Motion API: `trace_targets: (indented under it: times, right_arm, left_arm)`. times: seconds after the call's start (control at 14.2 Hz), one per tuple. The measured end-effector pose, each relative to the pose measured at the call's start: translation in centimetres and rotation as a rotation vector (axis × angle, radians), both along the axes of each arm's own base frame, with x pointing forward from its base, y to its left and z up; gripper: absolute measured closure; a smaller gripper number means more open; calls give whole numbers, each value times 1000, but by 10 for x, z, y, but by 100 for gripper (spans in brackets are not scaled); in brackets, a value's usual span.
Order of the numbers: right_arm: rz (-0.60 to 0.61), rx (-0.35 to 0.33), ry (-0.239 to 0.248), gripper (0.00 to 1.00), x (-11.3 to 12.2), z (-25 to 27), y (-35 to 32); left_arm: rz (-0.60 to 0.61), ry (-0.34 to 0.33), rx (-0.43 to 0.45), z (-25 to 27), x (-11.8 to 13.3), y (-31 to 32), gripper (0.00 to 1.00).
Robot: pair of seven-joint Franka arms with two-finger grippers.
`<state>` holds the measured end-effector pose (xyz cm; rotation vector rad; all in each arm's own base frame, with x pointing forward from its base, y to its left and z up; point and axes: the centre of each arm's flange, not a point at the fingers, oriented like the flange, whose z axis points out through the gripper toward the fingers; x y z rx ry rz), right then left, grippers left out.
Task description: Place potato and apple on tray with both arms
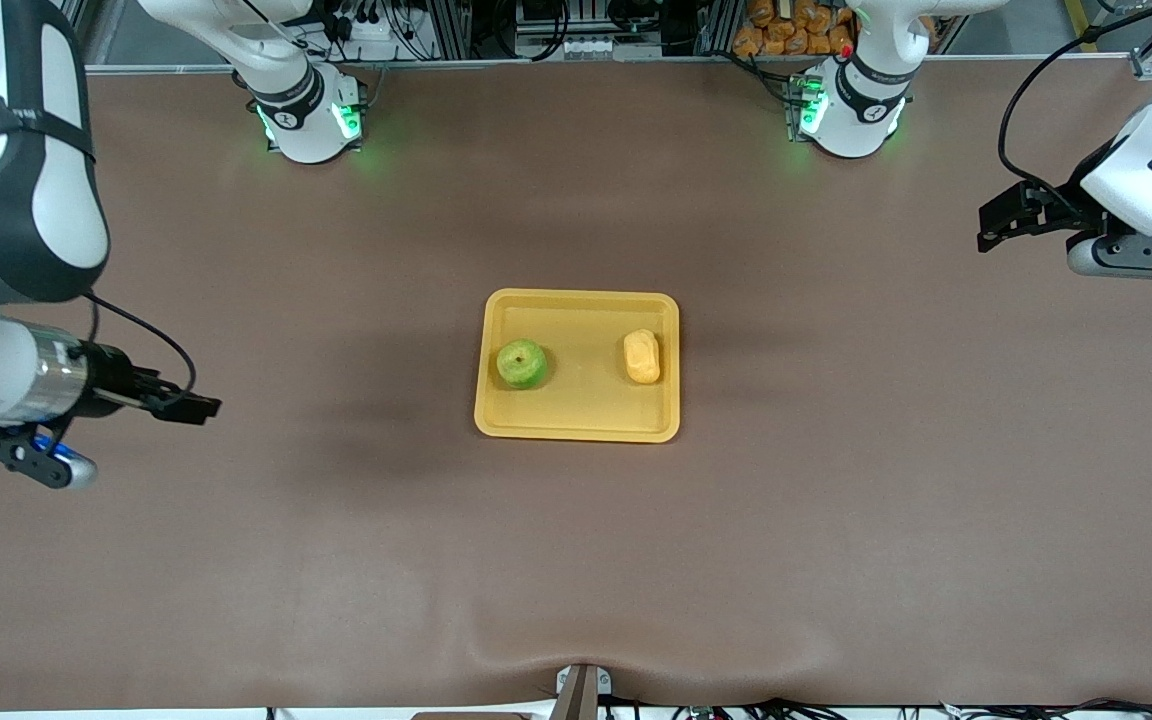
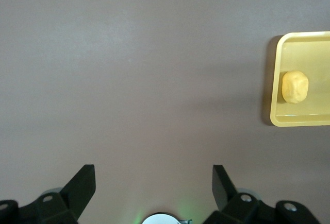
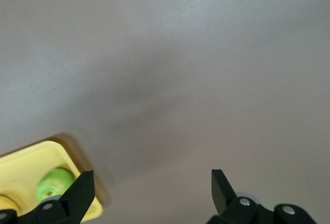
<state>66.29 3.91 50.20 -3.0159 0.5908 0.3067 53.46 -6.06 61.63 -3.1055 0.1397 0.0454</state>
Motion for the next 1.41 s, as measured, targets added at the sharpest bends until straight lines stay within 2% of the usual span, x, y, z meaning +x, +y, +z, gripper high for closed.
trace_targets:
  times: [0.28,0.49,0.7,0.99,1.13,1.41]
  right_arm:
    - [168,20,-47,0,-26,58,-20]
    - [214,30,-87,0,-46,97,-49]
    - [222,33,-81,0,-69,126,-54]
    - [229,34,-76,0,-111,173,-53]
    - [231,31,-86,0,-120,181,-52]
    - [244,16,-90,0,-121,169,-44]
  left_arm:
    - [-1,-2,8,0,0,1,0]
    - [-1,-2,8,0,0,1,0]
    - [1,-10,8,3,1,2,0]
    - [5,-12,7,4,3,5,0]
    - [6,-12,7,3,3,6,0]
    - [5,-14,7,4,3,5,0]
